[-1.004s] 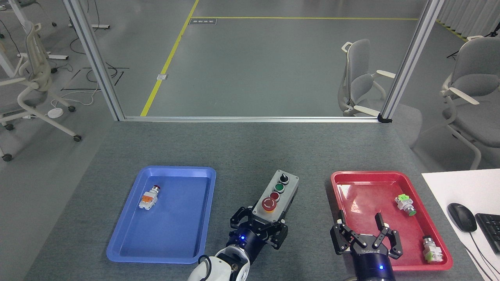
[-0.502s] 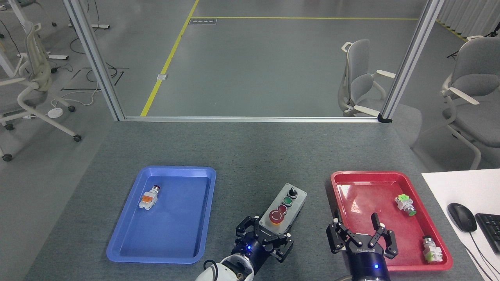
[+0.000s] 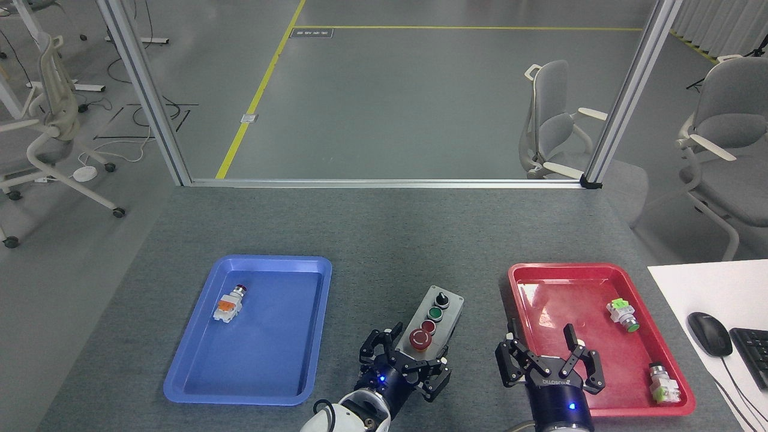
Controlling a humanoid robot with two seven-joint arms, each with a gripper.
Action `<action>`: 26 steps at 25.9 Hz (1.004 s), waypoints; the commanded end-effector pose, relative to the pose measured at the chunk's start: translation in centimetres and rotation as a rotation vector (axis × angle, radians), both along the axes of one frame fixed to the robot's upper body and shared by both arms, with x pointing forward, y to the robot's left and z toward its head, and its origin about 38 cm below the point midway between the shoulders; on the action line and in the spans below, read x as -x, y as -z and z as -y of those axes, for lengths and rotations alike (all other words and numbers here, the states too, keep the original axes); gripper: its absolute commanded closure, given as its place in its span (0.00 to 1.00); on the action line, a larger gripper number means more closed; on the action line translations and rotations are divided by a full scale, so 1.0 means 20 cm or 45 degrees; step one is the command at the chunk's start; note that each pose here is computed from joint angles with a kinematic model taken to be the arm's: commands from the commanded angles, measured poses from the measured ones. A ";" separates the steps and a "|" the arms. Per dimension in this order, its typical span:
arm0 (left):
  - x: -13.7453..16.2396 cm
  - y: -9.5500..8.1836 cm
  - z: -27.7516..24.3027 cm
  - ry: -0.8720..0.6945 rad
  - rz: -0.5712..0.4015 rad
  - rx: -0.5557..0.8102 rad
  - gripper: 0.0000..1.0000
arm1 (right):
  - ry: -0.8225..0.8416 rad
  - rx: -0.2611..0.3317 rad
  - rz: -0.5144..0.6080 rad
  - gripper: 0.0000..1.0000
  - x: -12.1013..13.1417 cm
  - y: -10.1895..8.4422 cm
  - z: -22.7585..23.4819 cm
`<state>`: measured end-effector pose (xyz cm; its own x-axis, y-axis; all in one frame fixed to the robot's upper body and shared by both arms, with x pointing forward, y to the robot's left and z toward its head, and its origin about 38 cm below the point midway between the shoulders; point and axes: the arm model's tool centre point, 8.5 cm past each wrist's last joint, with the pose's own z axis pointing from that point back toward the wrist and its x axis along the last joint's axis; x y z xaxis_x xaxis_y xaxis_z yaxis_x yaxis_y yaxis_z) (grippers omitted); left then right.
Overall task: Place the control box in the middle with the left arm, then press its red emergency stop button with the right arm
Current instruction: 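Open the left gripper and pull it back from the box, then retract the left arm and move the right gripper toward the box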
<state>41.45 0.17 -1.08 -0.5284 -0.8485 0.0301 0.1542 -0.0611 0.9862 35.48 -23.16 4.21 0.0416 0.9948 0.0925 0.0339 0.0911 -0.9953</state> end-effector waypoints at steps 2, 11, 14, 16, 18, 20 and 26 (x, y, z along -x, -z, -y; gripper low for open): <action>0.01 0.00 0.00 -0.005 0.010 0.018 0.02 | -0.011 0.001 -0.005 0.03 0.00 0.01 -0.02; 0.12 -0.01 -0.42 -0.063 0.068 0.060 0.01 | -0.033 0.000 -0.005 0.07 0.00 0.01 -0.05; 0.19 -0.02 -0.59 -0.083 0.085 0.088 0.01 | -0.040 0.000 -0.005 0.21 0.00 0.01 -0.06; 0.22 -0.06 -0.72 -0.114 0.106 0.112 0.01 | -0.041 0.000 -0.013 0.26 0.00 0.01 -0.06; 0.23 -0.11 -0.84 -0.160 0.138 0.150 0.01 | -0.054 0.001 -0.030 0.31 0.00 0.02 -0.07; 0.21 -0.19 -0.99 -0.229 0.193 0.192 0.01 | -0.065 0.002 -0.049 0.39 0.00 0.03 -0.08; 0.11 -0.43 -1.54 -0.524 0.370 0.255 0.01 | -0.129 0.070 -0.071 0.83 0.00 0.03 -0.14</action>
<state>38.76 25.71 5.17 -0.2676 -0.9577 0.1063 -0.0799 0.1320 0.9880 35.41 -20.92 3.61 -0.0293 0.9974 0.0655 -0.0230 0.0648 -0.9976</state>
